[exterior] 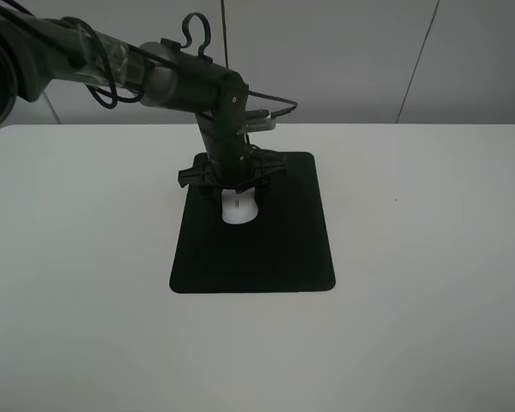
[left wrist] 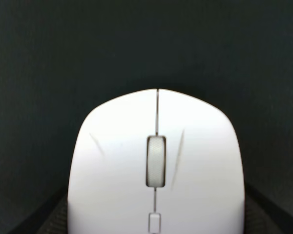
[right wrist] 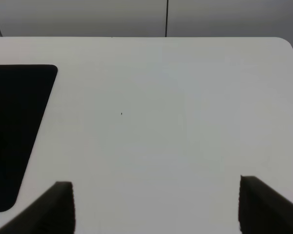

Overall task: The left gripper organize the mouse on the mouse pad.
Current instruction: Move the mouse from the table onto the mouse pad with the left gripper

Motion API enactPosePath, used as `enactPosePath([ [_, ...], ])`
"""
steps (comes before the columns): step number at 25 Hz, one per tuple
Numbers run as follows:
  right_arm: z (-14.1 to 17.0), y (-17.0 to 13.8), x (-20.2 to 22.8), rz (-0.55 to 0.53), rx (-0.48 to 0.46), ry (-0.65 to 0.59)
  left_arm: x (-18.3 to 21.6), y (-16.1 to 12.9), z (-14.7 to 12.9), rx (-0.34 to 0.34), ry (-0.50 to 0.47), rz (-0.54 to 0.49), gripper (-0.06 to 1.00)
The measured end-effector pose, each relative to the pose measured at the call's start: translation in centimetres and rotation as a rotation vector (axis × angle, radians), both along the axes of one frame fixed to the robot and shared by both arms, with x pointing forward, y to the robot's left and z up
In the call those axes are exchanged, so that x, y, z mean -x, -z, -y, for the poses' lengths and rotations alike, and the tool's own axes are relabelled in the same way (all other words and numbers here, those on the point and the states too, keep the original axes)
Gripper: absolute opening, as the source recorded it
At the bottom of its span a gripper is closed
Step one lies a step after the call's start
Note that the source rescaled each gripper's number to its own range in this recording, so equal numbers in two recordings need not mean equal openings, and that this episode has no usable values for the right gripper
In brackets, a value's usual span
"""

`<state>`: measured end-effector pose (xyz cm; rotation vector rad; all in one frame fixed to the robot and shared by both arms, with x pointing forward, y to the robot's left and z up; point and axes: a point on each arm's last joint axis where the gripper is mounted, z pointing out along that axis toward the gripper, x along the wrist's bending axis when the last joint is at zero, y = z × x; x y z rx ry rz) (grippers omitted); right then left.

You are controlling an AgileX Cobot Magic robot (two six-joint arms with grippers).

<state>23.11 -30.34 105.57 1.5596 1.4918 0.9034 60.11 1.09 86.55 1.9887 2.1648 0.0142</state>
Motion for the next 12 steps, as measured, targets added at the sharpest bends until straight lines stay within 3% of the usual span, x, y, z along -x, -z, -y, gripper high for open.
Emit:
enactPosePath([
  [12,0.0,0.0,0.0,0.0,0.0,0.0,-0.08,0.0,-0.12,-0.016,0.012,0.01,0.0],
])
